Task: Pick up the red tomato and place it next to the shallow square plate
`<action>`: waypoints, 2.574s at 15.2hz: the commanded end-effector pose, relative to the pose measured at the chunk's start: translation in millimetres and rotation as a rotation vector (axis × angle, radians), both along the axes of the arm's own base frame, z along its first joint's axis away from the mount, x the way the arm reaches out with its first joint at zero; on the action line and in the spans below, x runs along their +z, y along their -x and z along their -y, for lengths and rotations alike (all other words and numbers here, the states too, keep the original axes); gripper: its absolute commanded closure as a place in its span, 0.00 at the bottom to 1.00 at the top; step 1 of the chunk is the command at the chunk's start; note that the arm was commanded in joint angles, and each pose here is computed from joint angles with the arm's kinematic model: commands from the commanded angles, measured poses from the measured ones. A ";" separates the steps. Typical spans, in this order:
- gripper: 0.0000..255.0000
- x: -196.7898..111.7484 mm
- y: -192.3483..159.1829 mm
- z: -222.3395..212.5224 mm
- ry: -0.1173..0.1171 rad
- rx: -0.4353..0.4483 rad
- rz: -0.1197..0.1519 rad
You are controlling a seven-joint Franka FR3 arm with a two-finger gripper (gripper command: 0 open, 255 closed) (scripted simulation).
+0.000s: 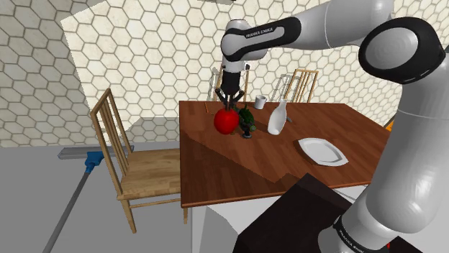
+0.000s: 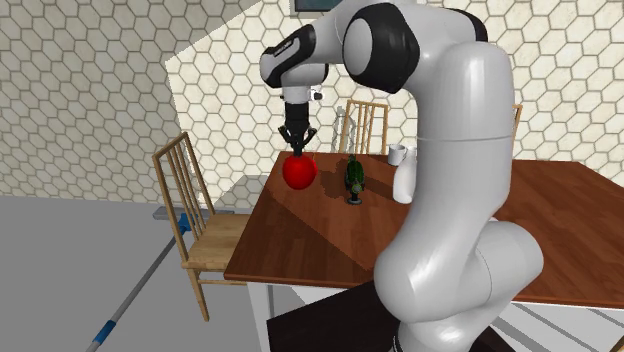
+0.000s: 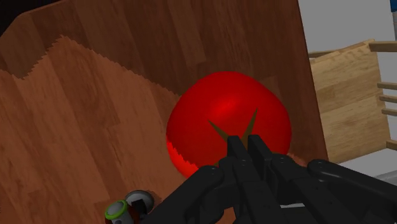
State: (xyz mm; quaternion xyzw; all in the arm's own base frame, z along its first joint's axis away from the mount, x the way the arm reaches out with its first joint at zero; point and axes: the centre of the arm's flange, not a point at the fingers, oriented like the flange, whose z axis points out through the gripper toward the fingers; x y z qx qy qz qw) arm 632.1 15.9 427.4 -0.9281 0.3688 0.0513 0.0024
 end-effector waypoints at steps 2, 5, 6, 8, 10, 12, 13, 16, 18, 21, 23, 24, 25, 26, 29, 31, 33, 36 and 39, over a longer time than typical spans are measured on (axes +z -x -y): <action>1.00 3.4 10.3 32.0 0.000 0.000 0.000; 1.00 3.6 22.3 69.8 0.000 0.000 0.000; 1.00 3.7 26.3 82.4 0.000 0.000 0.000; 1.00 3.8 34.2 107.5 0.000 0.000 0.000; 1.00 3.9 42.2 132.7 0.000 0.000 0.000; 1.00 4.0 50.2 157.9 0.000 0.000 0.000; 1.00 4.1 54.1 170.4 0.000 0.000 0.000; 1.00 4.2 66.1 208.2 0.000 0.000 0.000; 1.00 4.4 74.1 233.4 0.000 0.000 0.000; 1.00 4.5 86.0 271.1 0.000 0.000 0.000; 1.00 4.7 94.0 296.3 0.000 0.000 0.000; 1.00 4.7 98.0 308.9 0.000 0.000 0.000; 1.00 4.8 101.9 321.5 0.000 0.000 0.000; 1.00 4.8 105.9 334.0 0.000 0.000 0.000; 1.00 5.0 117.9 371.8 0.000 0.000 0.000; 1.00 5.1 125.8 397.0 0.000 0.000 0.000; 1.00 5.2 133.2 420.4 0.000 0.000 0.000; 1.00 -10.6 133.3 420.3 0.000 0.000 0.000; 1.00 -26.4 133.2 420.4 0.000 0.000 0.000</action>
